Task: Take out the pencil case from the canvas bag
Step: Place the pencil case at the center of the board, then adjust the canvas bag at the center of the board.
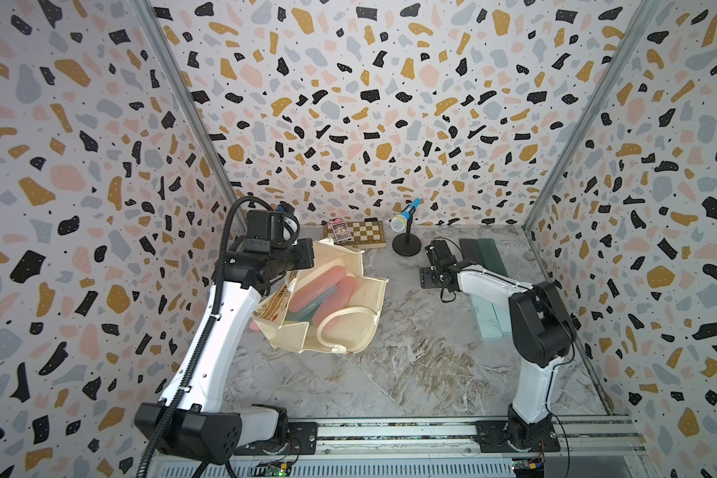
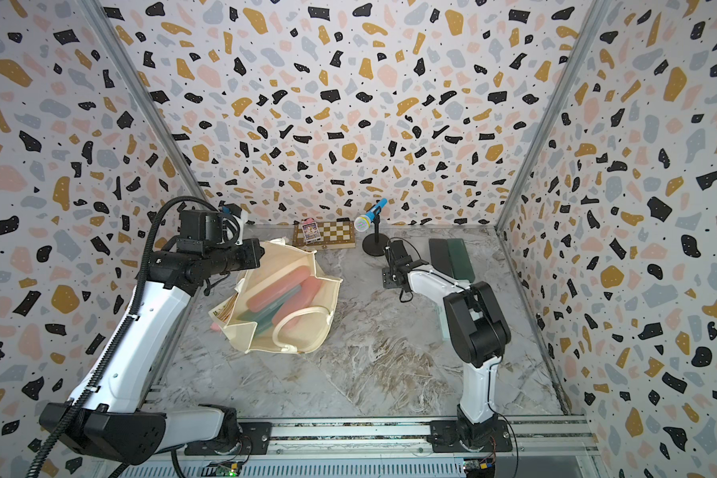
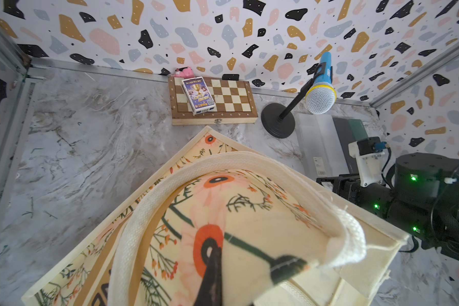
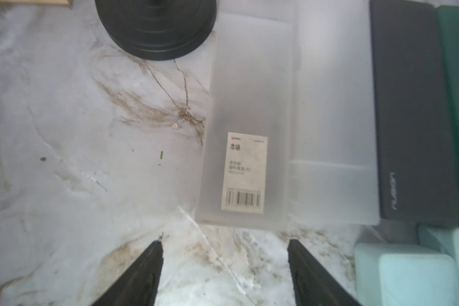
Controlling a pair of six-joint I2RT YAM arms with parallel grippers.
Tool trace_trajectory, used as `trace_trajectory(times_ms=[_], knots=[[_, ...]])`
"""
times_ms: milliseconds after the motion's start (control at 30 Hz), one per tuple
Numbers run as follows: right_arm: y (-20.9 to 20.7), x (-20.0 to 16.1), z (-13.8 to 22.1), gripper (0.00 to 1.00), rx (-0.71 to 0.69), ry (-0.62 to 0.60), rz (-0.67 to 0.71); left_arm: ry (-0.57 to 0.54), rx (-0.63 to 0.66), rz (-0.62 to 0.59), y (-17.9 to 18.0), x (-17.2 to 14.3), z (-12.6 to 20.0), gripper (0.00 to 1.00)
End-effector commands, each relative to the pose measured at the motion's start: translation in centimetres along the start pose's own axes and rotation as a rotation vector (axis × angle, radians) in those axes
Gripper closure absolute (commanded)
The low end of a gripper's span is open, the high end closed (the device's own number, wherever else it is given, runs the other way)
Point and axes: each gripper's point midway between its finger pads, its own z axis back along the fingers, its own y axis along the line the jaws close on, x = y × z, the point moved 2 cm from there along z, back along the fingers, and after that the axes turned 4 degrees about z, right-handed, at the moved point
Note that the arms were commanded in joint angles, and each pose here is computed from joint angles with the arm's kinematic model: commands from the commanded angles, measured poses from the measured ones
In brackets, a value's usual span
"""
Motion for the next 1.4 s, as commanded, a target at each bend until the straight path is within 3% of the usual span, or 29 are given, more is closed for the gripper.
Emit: trace_trajectory(times_ms=[0, 133, 300, 467, 667, 800, 1367], knots=[[-0.4, 2.2, 5.8, 0.26, 0.086, -0.166, -0.084, -0.052, -0.172, -0.043, -3.0, 1.7, 0.9, 1.0], [0.6, 1.6, 12.2, 0.3, 0.232, -0.325, -0.066, -0.004, -0.311, -0.062, -4.9, 1.0, 0.5, 1.0], [4.0, -0.5, 20.9, 0.39, 0.439, -0.527, 0.11, 0.057, -0.478, -0.073, -7.6, -0.1, 0.0, 1.0], [9.3, -5.8, 25.0, 0.46, 0.692, -0.552, 0.317, 0.105, -0.532, -0.135, -9.8, -1.4, -0.4, 1.0], [15.0, -12.3, 25.3, 0.56, 0.842, -0.447, 0.504, 0.14, -0.506, -0.148, -10.1, -2.1, -1.5, 1.0], [17.6, -14.6, 25.1, 0.59, 0.844, -0.407, 0.582, 0.146, -0.486, -0.148, -9.9, -2.2, -2.0, 1.0], [20.0, -17.8, 12.9, 0.68, 0.579, -0.192, 0.51, 0.067, -0.414, -0.172, -9.7, 0.0, -0.7, 1.0]])
